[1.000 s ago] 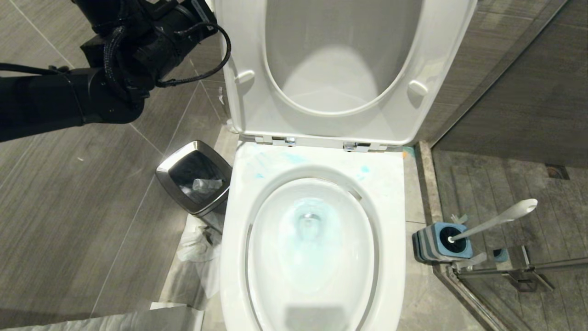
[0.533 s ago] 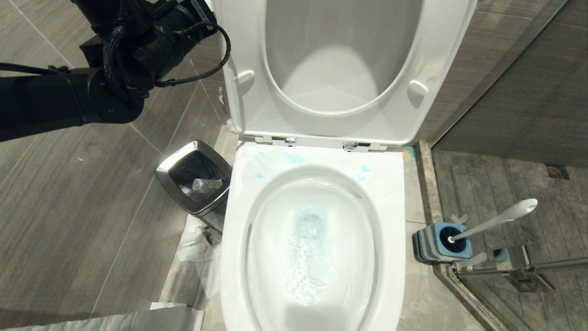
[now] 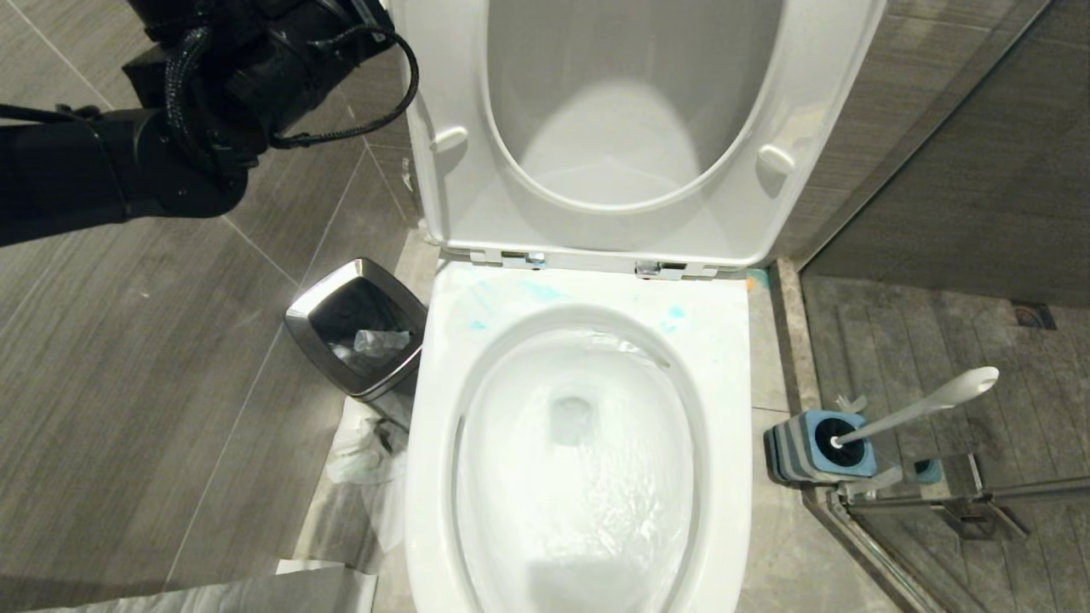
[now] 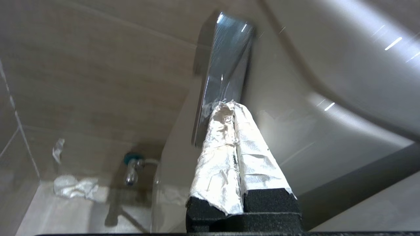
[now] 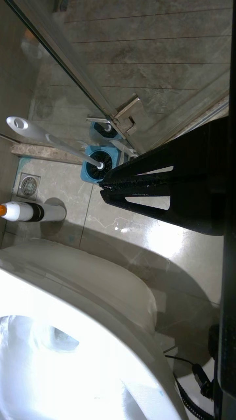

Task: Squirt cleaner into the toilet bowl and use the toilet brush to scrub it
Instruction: Flush the toilet

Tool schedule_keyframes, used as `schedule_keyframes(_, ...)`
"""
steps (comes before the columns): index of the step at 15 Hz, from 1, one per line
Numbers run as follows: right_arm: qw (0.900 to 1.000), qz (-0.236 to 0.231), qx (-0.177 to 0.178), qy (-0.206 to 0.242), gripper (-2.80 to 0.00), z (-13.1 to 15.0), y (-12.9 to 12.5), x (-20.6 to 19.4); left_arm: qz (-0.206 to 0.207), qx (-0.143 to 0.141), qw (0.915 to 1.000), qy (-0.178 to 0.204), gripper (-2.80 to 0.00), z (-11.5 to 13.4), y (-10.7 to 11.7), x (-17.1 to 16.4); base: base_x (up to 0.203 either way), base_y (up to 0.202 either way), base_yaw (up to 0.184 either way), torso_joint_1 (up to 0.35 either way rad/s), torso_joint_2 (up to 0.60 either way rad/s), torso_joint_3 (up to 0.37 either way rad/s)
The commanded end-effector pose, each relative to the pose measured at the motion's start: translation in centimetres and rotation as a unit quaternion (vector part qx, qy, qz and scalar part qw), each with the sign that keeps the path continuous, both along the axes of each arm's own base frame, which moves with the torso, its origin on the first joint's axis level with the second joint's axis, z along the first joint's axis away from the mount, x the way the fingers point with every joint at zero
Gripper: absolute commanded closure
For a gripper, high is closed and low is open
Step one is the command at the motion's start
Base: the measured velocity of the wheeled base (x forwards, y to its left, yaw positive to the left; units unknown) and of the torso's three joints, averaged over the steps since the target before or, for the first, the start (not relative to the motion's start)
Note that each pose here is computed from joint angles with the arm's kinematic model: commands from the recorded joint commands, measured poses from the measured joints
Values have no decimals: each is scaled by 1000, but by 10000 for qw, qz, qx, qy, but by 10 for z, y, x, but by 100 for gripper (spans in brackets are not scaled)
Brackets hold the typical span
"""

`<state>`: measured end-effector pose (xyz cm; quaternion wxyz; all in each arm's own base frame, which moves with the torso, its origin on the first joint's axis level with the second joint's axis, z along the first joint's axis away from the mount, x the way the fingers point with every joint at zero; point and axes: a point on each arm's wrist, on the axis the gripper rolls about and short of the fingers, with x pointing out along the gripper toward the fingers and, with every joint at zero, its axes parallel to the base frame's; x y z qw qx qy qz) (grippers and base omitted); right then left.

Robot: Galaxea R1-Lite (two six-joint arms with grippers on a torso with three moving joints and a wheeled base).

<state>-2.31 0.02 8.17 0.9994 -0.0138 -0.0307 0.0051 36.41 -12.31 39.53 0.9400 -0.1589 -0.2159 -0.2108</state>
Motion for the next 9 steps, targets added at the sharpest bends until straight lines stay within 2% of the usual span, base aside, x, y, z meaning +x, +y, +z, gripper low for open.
schedule_keyframes(1, 9999, -2, -2, 122, 0, -7, 0, 2, 44, -125, 9993, -363, 0, 24, 10, -24, 0, 0, 0, 0, 0, 0)
schedule_keyframes(9, 9999, 6, -2, 122, 0, -7, 0, 2, 278, -400, 9929, -1082, 0, 76, 39, -94, 0, 0, 0, 0, 0, 0)
